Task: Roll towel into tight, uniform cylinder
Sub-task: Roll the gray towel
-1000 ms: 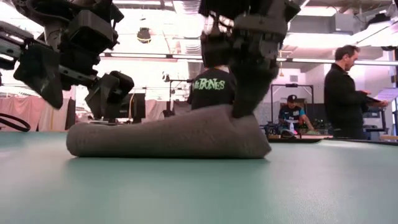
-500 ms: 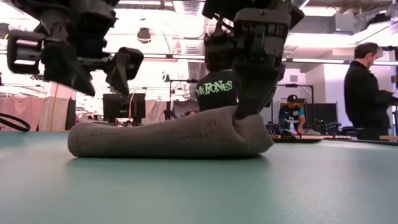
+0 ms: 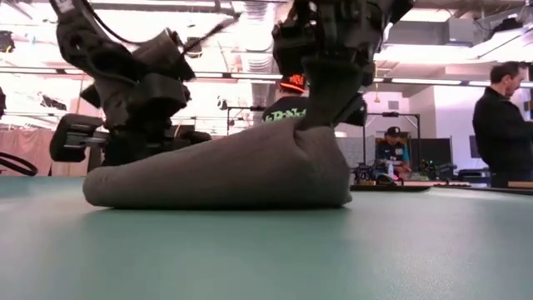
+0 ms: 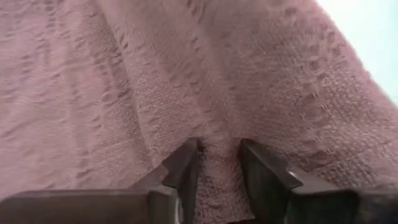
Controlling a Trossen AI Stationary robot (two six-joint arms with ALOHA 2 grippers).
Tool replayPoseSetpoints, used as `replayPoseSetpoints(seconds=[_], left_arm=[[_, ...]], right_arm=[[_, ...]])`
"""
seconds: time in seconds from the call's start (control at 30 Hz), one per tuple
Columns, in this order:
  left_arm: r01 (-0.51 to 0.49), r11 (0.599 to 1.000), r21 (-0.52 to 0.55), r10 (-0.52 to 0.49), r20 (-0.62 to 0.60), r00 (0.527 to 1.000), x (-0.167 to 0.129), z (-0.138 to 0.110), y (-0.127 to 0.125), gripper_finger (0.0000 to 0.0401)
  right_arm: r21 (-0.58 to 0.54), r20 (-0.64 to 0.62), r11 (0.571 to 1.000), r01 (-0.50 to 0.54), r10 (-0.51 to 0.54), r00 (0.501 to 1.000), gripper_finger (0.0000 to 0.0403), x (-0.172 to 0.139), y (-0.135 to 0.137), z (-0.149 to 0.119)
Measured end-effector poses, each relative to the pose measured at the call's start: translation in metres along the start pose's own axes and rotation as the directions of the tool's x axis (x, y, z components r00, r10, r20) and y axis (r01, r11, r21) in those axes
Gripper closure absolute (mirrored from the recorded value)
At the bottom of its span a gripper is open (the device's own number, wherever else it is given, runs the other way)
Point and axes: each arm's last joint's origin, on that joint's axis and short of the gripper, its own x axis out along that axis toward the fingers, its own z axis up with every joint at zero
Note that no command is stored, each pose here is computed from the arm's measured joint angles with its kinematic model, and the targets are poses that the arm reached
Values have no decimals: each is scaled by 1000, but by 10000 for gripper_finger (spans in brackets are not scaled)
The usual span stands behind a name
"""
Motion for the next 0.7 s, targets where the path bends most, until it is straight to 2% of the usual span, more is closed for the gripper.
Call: replayPoseSetpoints(seconds=[0.1, 0.27, 0.47, 0.57, 0.7], left_arm=[[79, 995, -56, -77, 30, 997, 3, -4, 3, 320], [127, 988, -91, -122, 65, 990, -3, 0, 8, 346], [165, 978, -127, -150, 121, 981, -13, 18, 13, 359], [169, 974, -151, -152, 119, 981, -23, 26, 12, 364], [148, 983, -109, -129, 165, 978, -37, 38, 9, 375]], right_arm=[[72, -4, 992, 107, -107, 994, 385, -4, -9, -1], [124, -127, 953, 275, -260, 957, 385, -3, -28, -10], [86, -113, 951, 296, -286, 952, 385, -2, -34, -6], [91, -152, 939, 331, -315, 937, 385, -3, -39, -9], [101, -164, 926, 363, -345, 924, 385, 1, -46, -7]])
